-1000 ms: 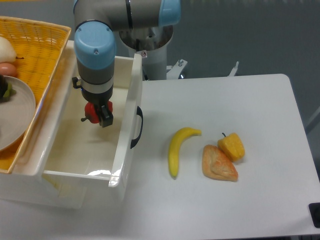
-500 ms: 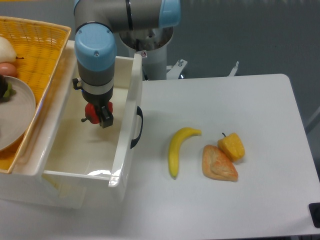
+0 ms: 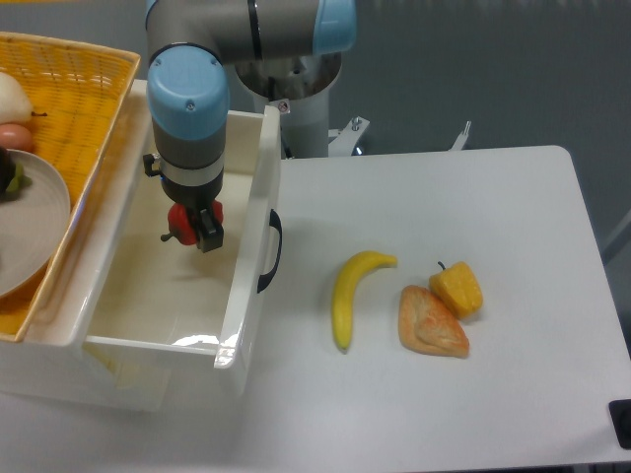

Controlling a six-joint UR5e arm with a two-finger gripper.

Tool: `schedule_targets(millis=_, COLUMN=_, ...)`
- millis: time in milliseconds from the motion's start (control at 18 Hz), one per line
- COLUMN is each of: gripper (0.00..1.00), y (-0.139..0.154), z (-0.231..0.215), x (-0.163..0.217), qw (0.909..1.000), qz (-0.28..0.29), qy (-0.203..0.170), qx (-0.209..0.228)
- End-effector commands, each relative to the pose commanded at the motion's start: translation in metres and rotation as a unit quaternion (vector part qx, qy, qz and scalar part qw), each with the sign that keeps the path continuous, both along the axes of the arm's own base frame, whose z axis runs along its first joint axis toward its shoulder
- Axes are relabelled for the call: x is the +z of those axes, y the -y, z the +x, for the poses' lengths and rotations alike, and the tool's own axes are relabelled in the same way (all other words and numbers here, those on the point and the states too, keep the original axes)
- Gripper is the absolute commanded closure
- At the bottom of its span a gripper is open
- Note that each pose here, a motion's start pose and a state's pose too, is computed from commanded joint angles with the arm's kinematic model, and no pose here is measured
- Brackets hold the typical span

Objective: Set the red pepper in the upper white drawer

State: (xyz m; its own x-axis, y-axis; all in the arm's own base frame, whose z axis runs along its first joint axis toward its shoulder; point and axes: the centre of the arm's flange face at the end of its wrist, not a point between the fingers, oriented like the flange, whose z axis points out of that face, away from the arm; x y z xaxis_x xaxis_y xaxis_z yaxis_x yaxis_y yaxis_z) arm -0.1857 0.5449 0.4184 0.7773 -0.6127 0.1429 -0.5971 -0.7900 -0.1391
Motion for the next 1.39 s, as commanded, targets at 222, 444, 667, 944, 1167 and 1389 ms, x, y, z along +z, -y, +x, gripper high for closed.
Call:
schedule_targets(millis=222, gripper=0.1, y=0.0, z=0.0, x=0.0, qw=1.0, qz=0.001, qy=0.0, qx=0.0)
schedule_targets(millis=444, gripper=0.1, y=0.0, z=0.0, x=0.002, qw=1.0, qz=0.002, qy=-0.001, qx=0.0)
schedule_targets(millis=667, gripper=0.1, y=0.002, z=0.001, x=0.008, qw=1.0, qz=0.007, qy=-0.004, qx=0.001)
schedule_targets(millis=944, gripper=0.1, y=0.006, z=-0.002, x=0.019, qw=0.9998, qz=0.016, qy=-0.009, qx=0.005)
schedule_targets(millis=1167, gripper=0.1, y=0.018, z=-0.009, x=0.036, qw=0.9993, qz=0.031, qy=-0.014, qx=0.016)
schedule_targets(millis=1389, gripper=0.1, y=0.03, z=-0.016, x=0.053, qw=0.9984, qz=0.044, qy=-0.02, qx=0.029)
